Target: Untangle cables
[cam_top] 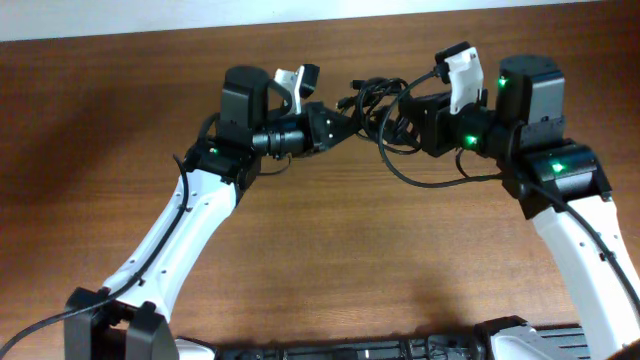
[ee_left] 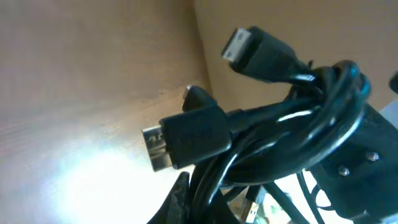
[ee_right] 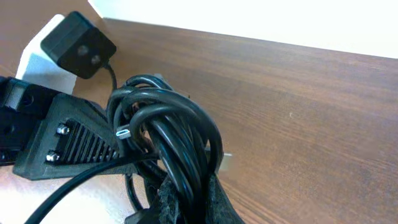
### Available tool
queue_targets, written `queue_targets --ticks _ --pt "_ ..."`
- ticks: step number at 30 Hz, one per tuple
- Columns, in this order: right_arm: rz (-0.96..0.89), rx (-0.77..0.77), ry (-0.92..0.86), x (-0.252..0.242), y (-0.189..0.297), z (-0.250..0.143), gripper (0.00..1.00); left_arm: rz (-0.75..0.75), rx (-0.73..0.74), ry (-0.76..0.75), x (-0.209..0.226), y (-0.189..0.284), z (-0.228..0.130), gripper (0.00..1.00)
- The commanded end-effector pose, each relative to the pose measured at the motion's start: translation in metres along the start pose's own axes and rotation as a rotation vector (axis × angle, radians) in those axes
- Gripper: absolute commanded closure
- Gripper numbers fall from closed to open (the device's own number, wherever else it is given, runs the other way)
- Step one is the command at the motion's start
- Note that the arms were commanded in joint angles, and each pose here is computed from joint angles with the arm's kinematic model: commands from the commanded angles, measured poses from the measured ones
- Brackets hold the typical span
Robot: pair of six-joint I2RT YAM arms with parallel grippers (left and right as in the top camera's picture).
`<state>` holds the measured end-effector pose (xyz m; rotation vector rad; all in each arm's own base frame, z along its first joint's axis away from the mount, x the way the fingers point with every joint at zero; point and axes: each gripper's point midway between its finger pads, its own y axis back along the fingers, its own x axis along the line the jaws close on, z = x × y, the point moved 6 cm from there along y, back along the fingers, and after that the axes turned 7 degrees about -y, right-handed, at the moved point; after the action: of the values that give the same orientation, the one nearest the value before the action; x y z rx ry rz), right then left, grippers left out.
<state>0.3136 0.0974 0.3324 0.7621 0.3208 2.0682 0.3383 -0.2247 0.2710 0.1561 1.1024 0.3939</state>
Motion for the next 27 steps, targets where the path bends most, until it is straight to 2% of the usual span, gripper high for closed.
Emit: queue_targets --ticks 1,2,3,4,5,8,14,19,22,25,27 --pt "-0.026 -0.148 0.021 0.008 0.041 0.028 0.84 0.125 -0.144 -0.178 0.039 0.015 0.026 1.0" --pt "-0.014 -0.145 0.023 0.01 0.041 0.028 0.54 0.06 -0.169 -0.32 0.026 0.015 0.033 1.0" --pt "0.001 -0.142 0.024 0.011 0.041 0.027 0.39 0.038 -0.181 -0.382 0.02 0.016 0.036 1.0" --pt "0.017 -0.138 0.025 0.013 0.041 0.027 0.3 0.034 -0.195 -0.448 0.018 0.016 0.039 1.0" --pt "0.021 -0.137 0.024 0.013 0.041 0.026 0.27 0.032 -0.207 -0.504 0.015 0.017 0.041 1.0" --pt "0.019 -0.121 0.022 0.013 0.04 0.023 0.26 -0.033 -0.215 -0.625 0.003 0.018 0.043 1.0" --pt "0.063 -0.065 0.15 0.018 0.04 0.012 0.26 -0.46 -0.129 -1.14 -0.048 0.032 0.017 1.0" --pt "0.163 -0.063 0.364 0.029 0.041 0.008 0.26 -0.669 -0.047 -1.29 -0.063 0.045 -0.002 1.0" --pt "0.169 -0.066 0.405 0.03 0.041 0.008 0.28 -0.662 -0.05 -1.29 -0.062 0.046 0.0 1.0" --pt "0.241 -0.08 0.516 0.038 0.043 0.006 0.31 -0.663 -0.047 -1.282 -0.062 0.046 -0.001 1.0" --pt "0.251 -0.092 0.598 0.039 0.043 0.006 0.37 -0.673 -0.04 -1.279 -0.064 0.043 -0.003 1.0"
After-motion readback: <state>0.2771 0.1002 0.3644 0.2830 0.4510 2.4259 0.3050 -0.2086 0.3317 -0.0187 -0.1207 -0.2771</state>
